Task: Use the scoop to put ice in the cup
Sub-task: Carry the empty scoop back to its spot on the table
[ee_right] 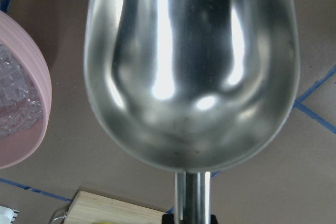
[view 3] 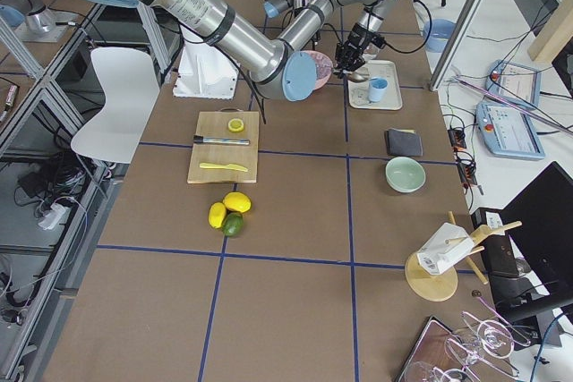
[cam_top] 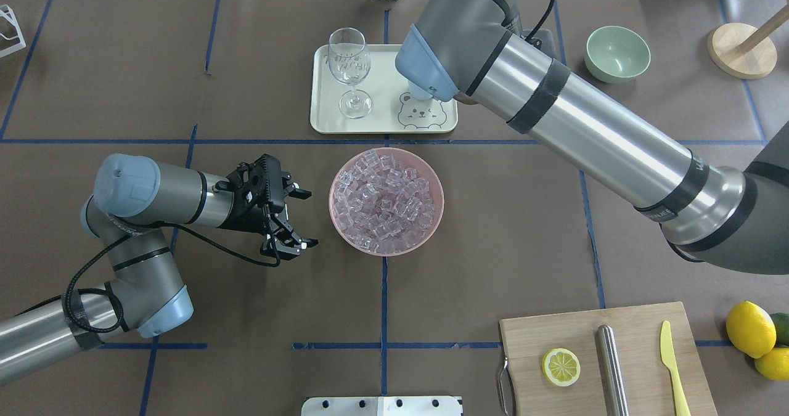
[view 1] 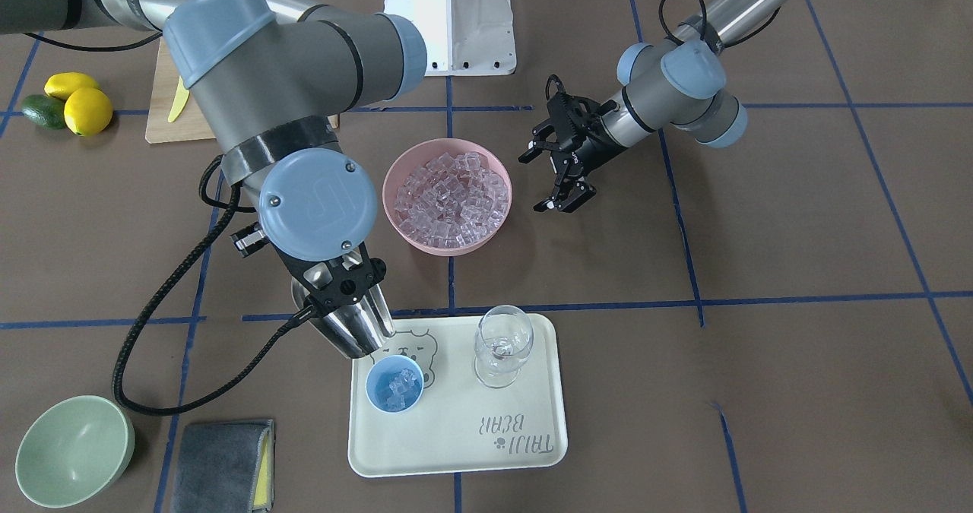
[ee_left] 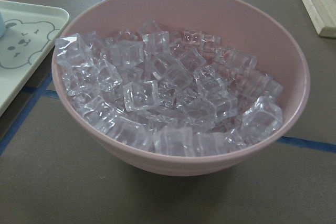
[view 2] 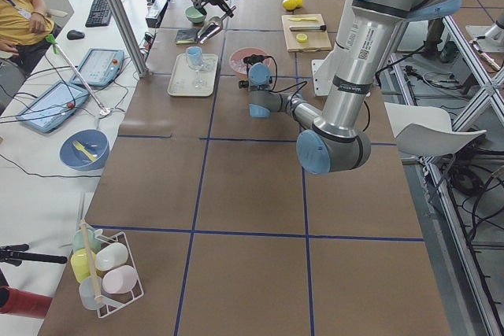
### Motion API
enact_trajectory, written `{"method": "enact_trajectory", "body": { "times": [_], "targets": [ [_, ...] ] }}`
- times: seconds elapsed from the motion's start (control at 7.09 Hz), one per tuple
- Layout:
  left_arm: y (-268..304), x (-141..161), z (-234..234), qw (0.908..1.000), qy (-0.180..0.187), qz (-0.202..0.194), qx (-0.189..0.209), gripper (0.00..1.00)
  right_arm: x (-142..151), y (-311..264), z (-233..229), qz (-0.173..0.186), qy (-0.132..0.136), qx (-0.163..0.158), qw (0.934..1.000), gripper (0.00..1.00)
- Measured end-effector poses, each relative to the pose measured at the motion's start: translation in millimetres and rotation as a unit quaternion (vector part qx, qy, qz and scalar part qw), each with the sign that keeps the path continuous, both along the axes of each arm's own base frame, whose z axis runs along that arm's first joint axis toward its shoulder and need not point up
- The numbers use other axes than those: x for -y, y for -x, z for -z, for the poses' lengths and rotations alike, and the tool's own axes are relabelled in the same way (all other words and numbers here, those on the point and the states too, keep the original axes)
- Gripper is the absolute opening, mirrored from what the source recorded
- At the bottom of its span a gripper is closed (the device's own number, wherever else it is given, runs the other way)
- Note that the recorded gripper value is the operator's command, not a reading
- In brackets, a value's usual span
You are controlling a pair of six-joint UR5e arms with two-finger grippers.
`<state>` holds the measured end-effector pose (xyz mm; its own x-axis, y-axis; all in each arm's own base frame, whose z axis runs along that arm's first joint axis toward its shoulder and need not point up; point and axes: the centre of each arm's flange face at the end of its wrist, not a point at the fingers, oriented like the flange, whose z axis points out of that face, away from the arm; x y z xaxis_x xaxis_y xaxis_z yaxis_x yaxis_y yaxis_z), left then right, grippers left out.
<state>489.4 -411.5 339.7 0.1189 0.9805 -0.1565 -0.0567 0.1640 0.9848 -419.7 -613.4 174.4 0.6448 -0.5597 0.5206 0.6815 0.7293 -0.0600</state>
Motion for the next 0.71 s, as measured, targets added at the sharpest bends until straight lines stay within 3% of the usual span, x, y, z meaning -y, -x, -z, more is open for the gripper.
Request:
{"method": "enact_trajectory", "body": {
  "times": [0.28, 0.56, 0.71],
  "targets": [
    [6.6, 4.8, -4.1, 0.9998, 0.018, 0.007, 0.001, 1.00, -34.3, -30.3, -38.2, -0.072, -0.013, 0.019, 0.9971, 0.00],
    [17.2, 16.3, -8.2, 0.9989, 0.041, 0.021, 0.003, 1.00, -77.5, -67.8, -95.2, -0.193, -0.005, 0.048, 0.9800, 0.00],
    [22.4, 22.4, -8.7, 0.9986, 0.044, 0.028, 0.004, 1.00, -97.8, -84.7, -121.2, -0.235, 0.002, 0.054, 0.9705, 0.00]
  ]
}}
